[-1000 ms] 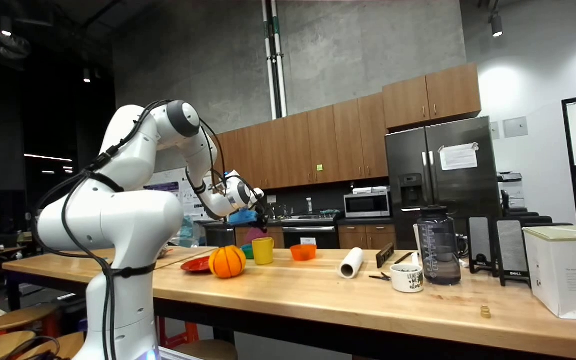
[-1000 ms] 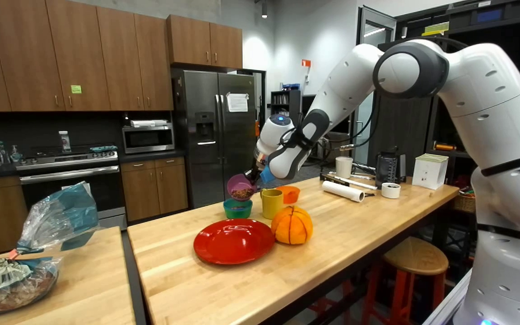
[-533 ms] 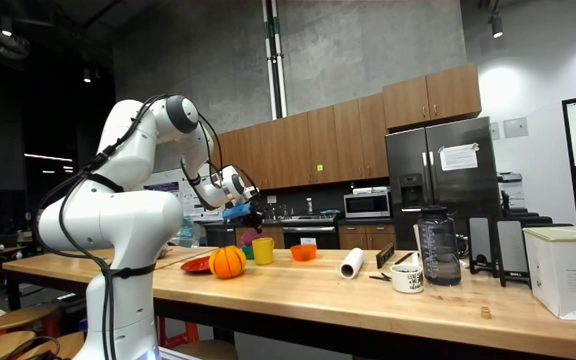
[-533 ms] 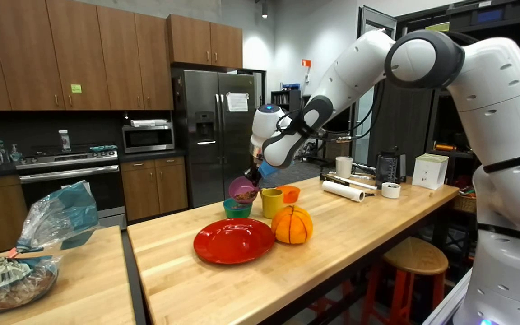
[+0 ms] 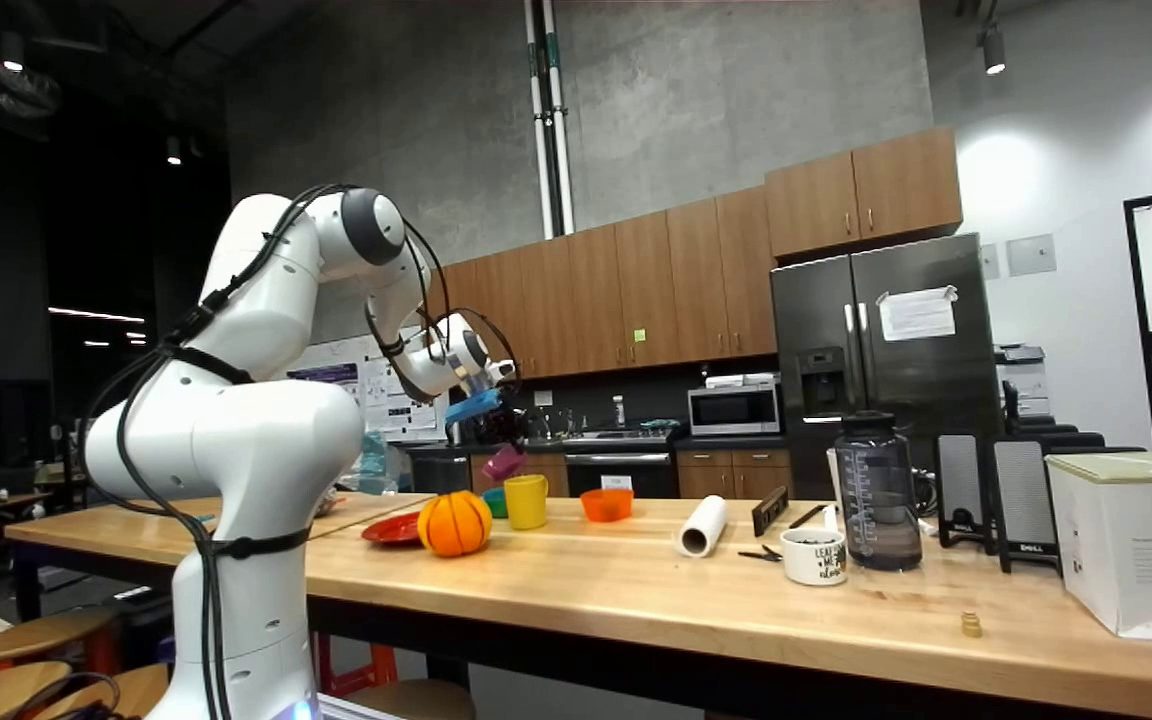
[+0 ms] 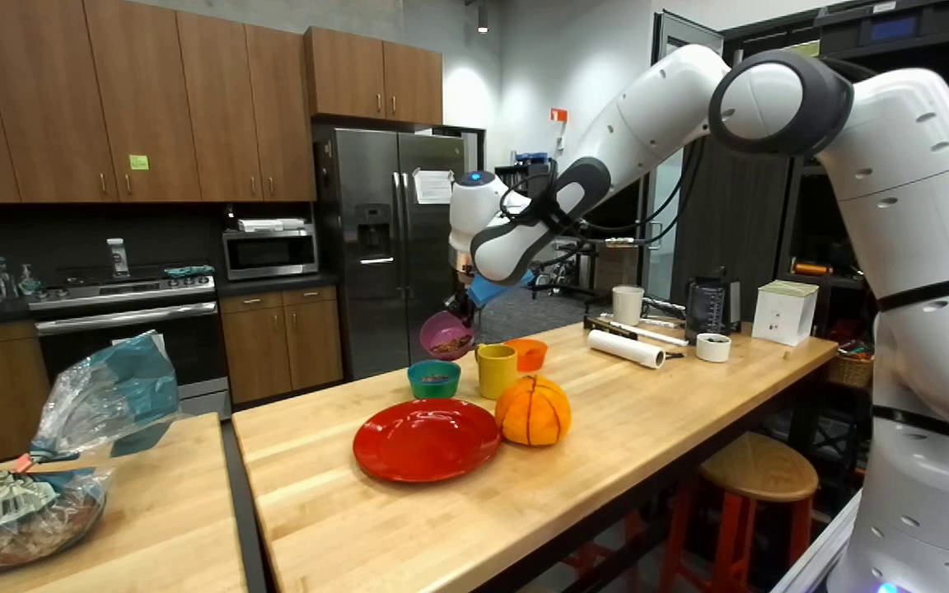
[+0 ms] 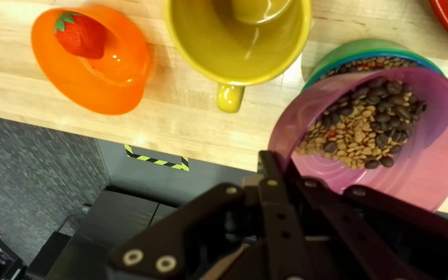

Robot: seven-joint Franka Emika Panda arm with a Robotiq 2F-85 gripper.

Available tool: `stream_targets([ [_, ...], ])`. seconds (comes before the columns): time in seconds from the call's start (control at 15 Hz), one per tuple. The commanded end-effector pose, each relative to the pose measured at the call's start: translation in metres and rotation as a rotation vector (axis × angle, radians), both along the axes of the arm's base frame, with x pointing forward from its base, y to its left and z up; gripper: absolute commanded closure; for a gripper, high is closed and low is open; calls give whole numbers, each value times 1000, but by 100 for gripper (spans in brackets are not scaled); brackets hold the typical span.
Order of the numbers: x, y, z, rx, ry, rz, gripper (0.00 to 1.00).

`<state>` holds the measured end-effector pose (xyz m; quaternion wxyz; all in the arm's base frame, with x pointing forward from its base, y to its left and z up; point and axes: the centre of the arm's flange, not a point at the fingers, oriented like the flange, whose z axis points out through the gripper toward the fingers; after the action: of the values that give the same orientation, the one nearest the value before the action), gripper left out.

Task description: Pour the contents in the purple bowl into the blue bowl.

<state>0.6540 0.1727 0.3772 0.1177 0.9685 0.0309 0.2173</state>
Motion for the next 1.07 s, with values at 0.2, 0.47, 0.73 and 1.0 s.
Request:
stream_targets([
  [0.2, 7, 13, 5, -116, 41, -61, 99],
  [0.47, 6, 25, 3, -161, 25, -89, 99],
  [0.73, 7, 37, -6, -224, -44, -126, 99],
  [1.0, 7, 46, -17, -307, -84, -152, 99],
])
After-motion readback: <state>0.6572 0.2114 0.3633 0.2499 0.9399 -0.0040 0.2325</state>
